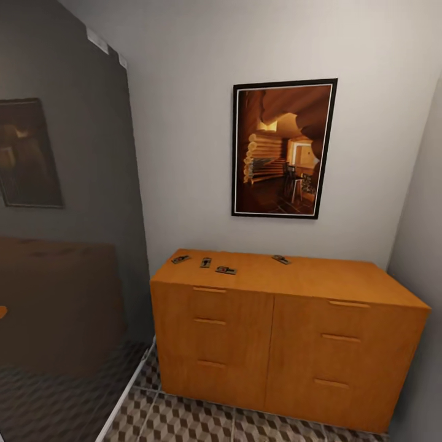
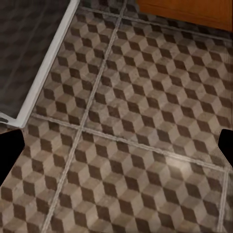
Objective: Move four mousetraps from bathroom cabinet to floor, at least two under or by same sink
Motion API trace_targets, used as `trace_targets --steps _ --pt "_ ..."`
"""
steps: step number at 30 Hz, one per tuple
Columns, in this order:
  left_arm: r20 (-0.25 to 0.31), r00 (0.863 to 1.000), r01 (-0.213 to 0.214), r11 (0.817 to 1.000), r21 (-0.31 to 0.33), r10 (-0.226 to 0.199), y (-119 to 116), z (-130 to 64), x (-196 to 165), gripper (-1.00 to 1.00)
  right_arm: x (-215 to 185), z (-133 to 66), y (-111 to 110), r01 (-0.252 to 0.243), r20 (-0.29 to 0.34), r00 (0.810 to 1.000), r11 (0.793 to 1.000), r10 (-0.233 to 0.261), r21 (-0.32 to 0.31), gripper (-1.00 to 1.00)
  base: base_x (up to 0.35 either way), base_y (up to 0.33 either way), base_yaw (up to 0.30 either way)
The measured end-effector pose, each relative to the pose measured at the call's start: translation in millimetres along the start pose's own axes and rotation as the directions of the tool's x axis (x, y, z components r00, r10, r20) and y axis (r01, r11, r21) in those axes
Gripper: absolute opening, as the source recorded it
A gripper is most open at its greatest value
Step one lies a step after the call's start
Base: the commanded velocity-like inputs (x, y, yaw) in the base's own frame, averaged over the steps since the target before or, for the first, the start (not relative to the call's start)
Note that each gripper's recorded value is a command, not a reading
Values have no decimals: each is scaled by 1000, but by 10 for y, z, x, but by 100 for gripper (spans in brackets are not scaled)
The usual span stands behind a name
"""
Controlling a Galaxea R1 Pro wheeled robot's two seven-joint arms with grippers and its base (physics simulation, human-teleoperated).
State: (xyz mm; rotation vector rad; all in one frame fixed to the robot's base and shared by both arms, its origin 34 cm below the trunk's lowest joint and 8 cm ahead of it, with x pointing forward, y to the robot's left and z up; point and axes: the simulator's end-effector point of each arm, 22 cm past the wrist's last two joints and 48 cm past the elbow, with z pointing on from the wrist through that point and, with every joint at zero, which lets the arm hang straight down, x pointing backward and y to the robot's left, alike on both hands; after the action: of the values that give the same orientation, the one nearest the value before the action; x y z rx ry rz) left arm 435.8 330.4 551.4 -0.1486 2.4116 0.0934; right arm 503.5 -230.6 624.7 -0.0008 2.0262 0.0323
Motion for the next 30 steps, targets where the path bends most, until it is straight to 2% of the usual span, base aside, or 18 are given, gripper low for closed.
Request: trace_targets --steps 21,30 --pt "-2 1000 0 1000 0 0 1 0 7 100 -1 1 0 0 0 1000 1000 0 0 100 0 0 -284" --pt "-2 1000 0 1000 0 0 0 0 7 100 -1 1 -5 -1 0 1000 1000 1 1 100 0 0 -84"
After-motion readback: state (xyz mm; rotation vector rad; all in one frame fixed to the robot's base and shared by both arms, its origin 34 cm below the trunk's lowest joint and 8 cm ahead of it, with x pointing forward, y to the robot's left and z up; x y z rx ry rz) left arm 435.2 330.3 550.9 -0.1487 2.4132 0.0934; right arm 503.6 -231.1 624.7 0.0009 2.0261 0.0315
